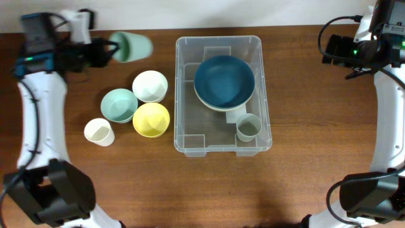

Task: Pack container
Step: 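Grasp the mint-green cup rim with the left gripper, then carry the mint-green cup into the bin and lower it into the grey cup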

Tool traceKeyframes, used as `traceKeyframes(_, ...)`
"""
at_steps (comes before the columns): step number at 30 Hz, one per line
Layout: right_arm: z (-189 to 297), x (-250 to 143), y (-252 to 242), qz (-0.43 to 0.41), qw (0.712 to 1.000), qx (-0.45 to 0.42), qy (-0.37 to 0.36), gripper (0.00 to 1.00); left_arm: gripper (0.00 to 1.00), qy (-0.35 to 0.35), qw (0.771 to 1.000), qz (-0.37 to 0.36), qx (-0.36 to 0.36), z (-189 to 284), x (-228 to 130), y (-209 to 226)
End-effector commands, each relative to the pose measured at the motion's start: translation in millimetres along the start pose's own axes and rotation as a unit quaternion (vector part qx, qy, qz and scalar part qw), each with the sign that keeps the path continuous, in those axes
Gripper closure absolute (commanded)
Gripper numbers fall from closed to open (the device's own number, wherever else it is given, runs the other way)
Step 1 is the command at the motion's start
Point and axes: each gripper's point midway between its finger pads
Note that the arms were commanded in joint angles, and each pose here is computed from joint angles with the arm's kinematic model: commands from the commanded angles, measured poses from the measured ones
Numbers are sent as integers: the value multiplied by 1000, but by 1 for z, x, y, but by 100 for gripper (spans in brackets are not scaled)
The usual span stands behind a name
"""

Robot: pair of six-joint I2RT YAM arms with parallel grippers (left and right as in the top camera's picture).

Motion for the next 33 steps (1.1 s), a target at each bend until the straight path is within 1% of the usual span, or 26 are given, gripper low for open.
traceKeyframes(1,3,2,-2,-5,1000,-3,-5,1,99,-10,976,-202,-86,-18,16,-93)
traceKeyframes(4,3,2,-2,-5,1000,-3,-5,1,99,12,959,-257,-120,-40,3,-136)
traceKeyframes(9,3,2,-2,-5,1000,-3,-5,1,99,59,932,-323,-156,-65,-26,-197)
traceKeyframes(14,3,2,-2,-5,1000,-3,-5,1,99,99,910,-369,-161,-83,-51,-247)
traceKeyframes(18,3,2,-2,-5,1000,-3,-5,1,99,123,894,-408,-137,-93,-66,-271)
traceKeyframes(25,3,2,-2,-5,1000,-3,-5,1,99,144,872,-434,-172,-105,-94,-314)
traceKeyframes(33,3,2,-2,-5,1000,-3,-5,1,99,187,861,-432,-194,-130,-129,-321)
Point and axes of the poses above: each gripper's point midway between its finger pads, its own z axis back along the fingers, its own y axis along the line the jaws close on, x = y × z, and after that the axes turned 9 degrees about -z, right-handed
